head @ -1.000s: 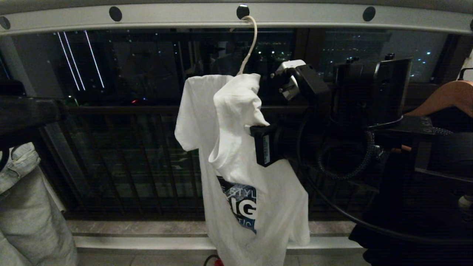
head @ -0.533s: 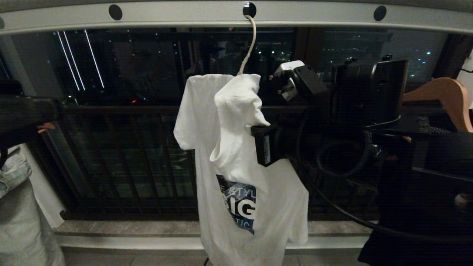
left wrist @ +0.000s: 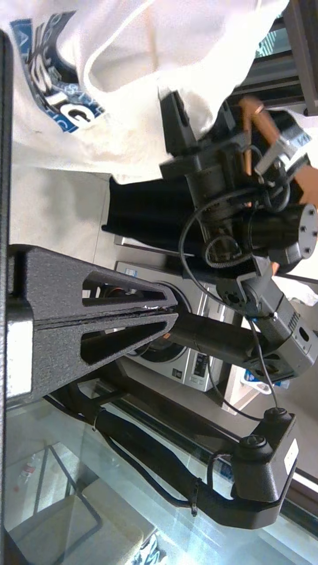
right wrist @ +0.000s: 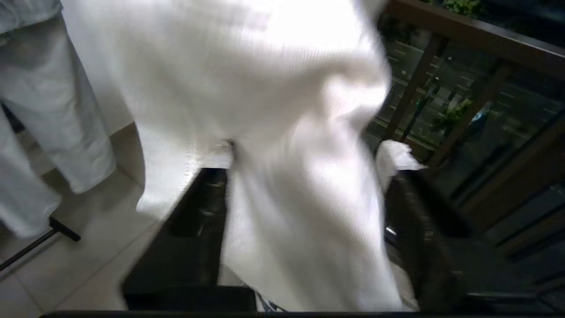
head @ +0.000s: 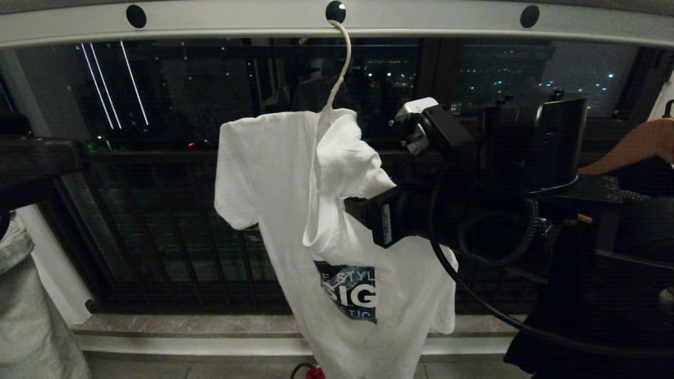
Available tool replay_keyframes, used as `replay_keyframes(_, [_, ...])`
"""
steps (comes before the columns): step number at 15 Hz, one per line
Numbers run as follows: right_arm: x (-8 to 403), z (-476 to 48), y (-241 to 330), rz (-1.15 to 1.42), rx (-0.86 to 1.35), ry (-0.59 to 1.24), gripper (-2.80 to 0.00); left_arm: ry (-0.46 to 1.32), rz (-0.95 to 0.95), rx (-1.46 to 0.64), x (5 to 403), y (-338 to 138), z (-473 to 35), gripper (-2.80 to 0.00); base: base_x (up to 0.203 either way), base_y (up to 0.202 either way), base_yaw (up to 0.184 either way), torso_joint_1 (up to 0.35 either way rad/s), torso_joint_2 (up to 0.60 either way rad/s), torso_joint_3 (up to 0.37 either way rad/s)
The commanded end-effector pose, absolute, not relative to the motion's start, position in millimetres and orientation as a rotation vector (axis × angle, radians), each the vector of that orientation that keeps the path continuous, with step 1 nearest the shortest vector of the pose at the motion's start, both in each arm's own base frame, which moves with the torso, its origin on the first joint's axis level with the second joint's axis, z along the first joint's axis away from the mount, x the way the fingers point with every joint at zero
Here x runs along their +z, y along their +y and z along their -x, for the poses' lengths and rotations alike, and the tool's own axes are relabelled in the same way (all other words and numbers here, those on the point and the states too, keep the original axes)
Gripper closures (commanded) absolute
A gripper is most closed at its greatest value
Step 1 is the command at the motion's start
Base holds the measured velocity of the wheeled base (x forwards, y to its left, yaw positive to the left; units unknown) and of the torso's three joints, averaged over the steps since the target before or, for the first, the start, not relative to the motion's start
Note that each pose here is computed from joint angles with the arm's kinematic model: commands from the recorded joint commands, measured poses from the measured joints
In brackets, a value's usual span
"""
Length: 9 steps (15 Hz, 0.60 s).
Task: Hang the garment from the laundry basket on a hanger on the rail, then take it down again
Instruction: Hang the clothes rack on the clothesline
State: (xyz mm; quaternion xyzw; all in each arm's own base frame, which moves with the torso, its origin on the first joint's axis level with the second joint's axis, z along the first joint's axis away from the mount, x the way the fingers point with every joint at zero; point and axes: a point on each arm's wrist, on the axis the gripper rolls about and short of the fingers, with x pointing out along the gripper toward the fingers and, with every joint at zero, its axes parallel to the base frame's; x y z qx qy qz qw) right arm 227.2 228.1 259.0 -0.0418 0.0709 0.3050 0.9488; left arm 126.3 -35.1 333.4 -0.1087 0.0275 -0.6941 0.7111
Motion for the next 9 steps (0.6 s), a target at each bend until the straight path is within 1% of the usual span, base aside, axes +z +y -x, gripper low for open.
replay_keyframes(1, [270, -217, 218, 0.068, 0.621, 0.112, -2.8, 0.066, 0.238, -1.545, 333, -35, -127, 0.0, 0.0, 0.0, 0.0, 0.0, 0.0, 0.0])
replay_keyframes(4, [275, -207, 209, 0.063, 0.623, 0.098, -2.8, 0.074, 0.245, -1.544, 332, -36, -130, 0.0, 0.0, 0.0, 0.0, 0.0, 0.0, 0.0])
replay_keyframes(9, [277, -204, 205, 0.058, 0.621, 0.093, -2.8, 0.078, 0.248, -1.544, 331, -36, -132, 0.0, 0.0, 0.0, 0.0, 0.0, 0.0, 0.0])
